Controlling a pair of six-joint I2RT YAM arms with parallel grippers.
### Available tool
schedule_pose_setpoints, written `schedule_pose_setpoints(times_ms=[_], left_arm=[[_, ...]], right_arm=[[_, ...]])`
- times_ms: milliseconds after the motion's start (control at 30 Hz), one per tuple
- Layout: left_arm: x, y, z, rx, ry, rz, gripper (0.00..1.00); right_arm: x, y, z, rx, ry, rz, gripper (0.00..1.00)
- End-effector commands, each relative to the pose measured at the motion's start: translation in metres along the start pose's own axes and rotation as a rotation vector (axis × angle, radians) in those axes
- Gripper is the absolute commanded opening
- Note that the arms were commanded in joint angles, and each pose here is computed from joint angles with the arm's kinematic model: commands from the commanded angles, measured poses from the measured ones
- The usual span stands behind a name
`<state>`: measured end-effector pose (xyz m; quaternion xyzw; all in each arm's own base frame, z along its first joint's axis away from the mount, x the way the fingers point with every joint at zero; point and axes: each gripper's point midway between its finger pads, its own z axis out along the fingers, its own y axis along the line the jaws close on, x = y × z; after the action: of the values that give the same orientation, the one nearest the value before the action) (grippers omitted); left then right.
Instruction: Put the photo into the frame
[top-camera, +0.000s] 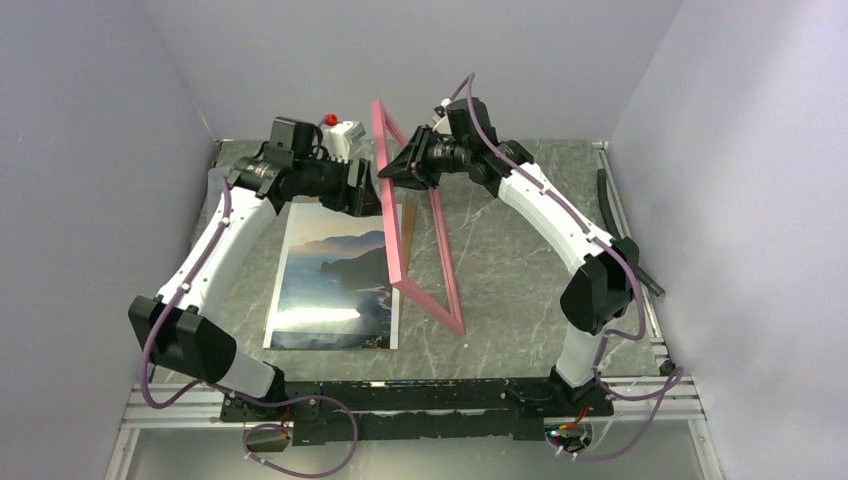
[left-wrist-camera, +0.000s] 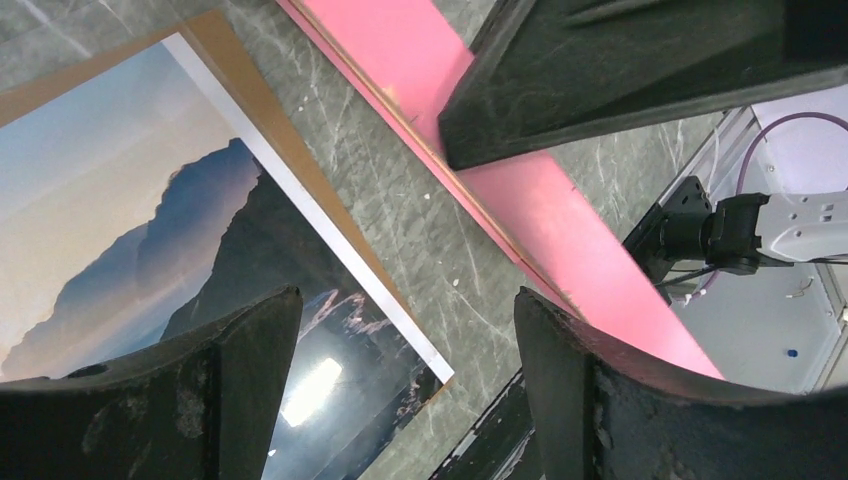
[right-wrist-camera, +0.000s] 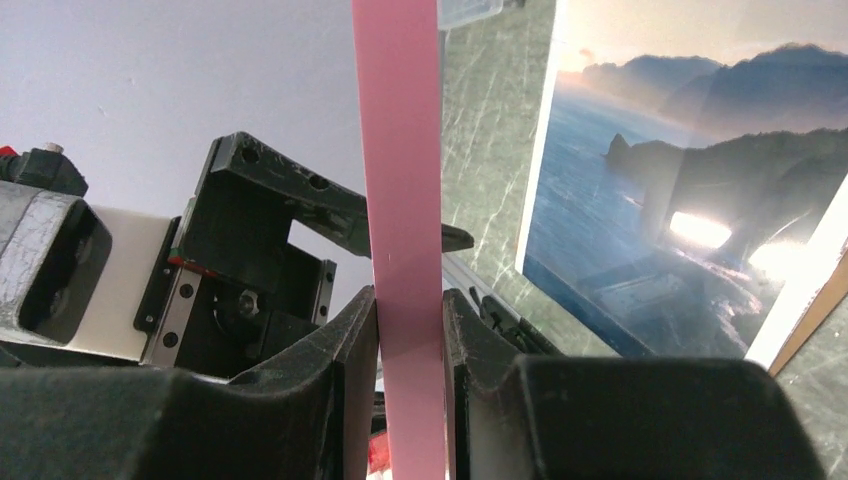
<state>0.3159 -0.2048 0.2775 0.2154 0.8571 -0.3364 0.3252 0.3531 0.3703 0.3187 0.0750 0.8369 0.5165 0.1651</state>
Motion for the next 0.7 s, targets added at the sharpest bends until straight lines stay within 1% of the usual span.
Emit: schedule_pose_setpoints(times_ms=[0,100,167,200,233,267,333,467,500,567,667], left_arm=[[-0.021,-0.003,0.007,-0.029,-0.049,0.011,0.83],[-0.026,-0.005,0.013,-0.028,-0.052,0.016,0.82],[-0.028,-0.01,0.017,-0.019,-0.048,0.019,0.82],[-0.029,-0.012,0.018,-0.017,-0.05,0.022,0.82],[-0.03,-0.015,0.019,-0.015,-0.051,0.026,0.82],[-0.031,-0.018,0.02,-0.011,-0.052,0.033,0.82],[-0.033,-0.024,0.024,-0.006,-0.048,0.045,0.83],[-0.039,-0.028,0.031,-0.009,-0.051,0.066,0.83],[-0.04,-0.027,0.034,-0.011,-0.052,0.069,0.82],[-0.043,-0.027,0.038,-0.011,-0.054,0.072,0.82],[-0.047,-0.029,0.044,-0.004,-0.056,0.075,0.82]], right_arm=[[-0.007,0.028,-0.029,-0.129,-0.032,-0.006,0.14],[-0.008,0.02,-0.031,-0.122,-0.029,0.01,0.19],[-0.011,0.014,-0.033,-0.113,-0.037,0.015,0.24],[-0.013,0.013,-0.034,-0.111,-0.04,0.014,0.3],[-0.014,0.01,-0.035,-0.103,-0.042,0.016,0.41],[-0.015,0.008,-0.036,-0.099,-0.043,0.016,0.49],[-0.016,0.007,-0.039,-0.091,-0.045,0.006,0.62],[-0.016,0.005,-0.053,-0.064,-0.055,-0.03,0.83],[-0.015,0.004,-0.058,-0.059,-0.059,-0.048,0.86],[-0.011,0.002,-0.07,-0.051,-0.064,-0.069,0.89],[-0.001,0.002,-0.091,-0.056,-0.066,-0.118,0.97]])
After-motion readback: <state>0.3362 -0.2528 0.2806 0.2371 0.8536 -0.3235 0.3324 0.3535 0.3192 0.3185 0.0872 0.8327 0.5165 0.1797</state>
